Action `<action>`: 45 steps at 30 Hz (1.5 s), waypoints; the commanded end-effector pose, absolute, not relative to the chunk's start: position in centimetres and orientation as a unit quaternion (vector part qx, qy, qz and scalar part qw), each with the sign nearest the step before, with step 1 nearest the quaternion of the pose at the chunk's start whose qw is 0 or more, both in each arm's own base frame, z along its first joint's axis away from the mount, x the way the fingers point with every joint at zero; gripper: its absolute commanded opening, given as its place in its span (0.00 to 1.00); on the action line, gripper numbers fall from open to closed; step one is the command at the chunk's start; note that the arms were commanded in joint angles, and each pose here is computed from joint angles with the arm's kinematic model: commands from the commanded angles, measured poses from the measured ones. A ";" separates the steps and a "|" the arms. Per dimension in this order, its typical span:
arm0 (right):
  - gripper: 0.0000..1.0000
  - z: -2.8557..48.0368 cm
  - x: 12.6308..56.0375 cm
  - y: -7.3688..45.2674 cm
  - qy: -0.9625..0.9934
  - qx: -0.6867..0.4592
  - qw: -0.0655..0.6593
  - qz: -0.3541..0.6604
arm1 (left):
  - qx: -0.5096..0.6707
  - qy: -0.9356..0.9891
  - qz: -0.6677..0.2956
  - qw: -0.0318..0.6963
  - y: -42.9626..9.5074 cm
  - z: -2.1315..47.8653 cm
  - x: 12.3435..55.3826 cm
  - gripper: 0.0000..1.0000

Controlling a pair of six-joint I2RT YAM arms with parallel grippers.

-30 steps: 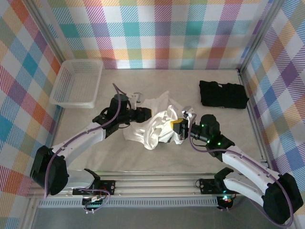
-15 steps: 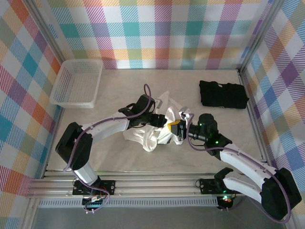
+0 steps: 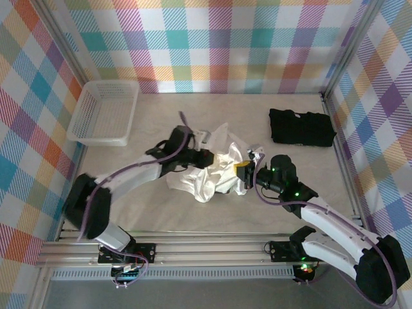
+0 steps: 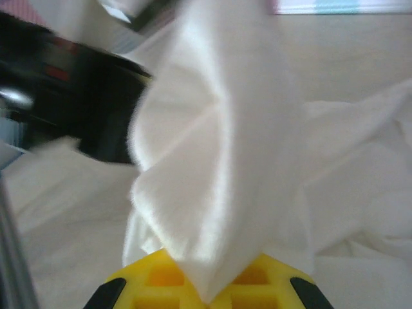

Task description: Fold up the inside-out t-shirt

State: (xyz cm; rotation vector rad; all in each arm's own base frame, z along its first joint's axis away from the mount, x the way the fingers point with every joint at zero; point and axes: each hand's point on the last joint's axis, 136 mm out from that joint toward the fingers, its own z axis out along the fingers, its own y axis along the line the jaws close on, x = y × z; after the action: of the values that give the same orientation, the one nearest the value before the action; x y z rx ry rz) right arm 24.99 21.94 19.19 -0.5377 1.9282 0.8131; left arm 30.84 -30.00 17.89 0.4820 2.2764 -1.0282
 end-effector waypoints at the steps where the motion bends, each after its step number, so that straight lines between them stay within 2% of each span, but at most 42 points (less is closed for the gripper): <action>1: 0.00 20.4 26.1 21.0 0.793 -0.198 0.488 0.307 | 0.224 0.750 -0.514 0.350 -29.9 25.6 27.6 0.00; 5: 0.00 20.5 25.6 22.3 0.776 -0.229 0.484 0.334 | 0.255 0.693 -0.555 0.382 -29.0 28.3 24.6 0.00; 8: 0.01 20.2 26.3 21.9 0.795 -0.218 0.472 0.311 | 0.281 0.673 -0.571 0.377 -28.9 29.0 23.1 0.00; 11: 0.13 19.4 27.6 20.2 0.837 -0.176 0.449 0.257 | 0.295 0.668 -0.578 0.364 -29.0 29.2 22.4 0.00; 15: 0.31 19.0 28.1 19.6 0.864 -0.157 0.417 0.233 | 0.298 0.672 -0.583 0.347 -29.3 28.6 22.3 0.00; 22: 0.40 16.8 27.7 16.6 0.909 -0.138 0.350 0.180 | 0.224 0.721 -0.553 0.353 -28.8 28.2 25.0 0.00; 25: 0.44 16.4 25.9 17.2 0.910 -0.160 0.323 0.205 | 0.177 0.746 -0.543 0.344 -28.6 27.9 26.4 0.00; 29: 0.46 17.0 22.1 19.8 0.885 -0.220 0.284 0.295 | 0.137 0.767 -0.543 0.313 -28.7 27.3 27.0 0.00; 31: 0.47 17.6 20.5 21.0 0.864 -0.259 0.289 0.321 | 0.121 0.777 -0.537 0.306 -28.5 26.9 27.1 0.00; 36: 0.62 19.8 19.0 23.1 0.810 -0.347 0.373 0.290 | 0.114 0.792 -0.522 0.296 -28.1 26.5 26.9 0.00; 40: 0.73 21.6 20.1 24.2 0.788 -0.383 0.428 0.222 | 0.115 0.796 -0.515 0.297 -27.9 26.6 26.7 0.00; 45: 0.83 20.9 23.1 25.6 0.783 -0.416 0.452 0.104 | 0.117 0.797 -0.514 0.294 -27.8 26.6 26.5 0.00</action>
State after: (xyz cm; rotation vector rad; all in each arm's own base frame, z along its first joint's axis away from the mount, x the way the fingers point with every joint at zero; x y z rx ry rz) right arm 19.85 25.57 19.32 -1.0380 2.0292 0.4962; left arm 26.63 -27.87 24.39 0.2911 2.1721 -1.3644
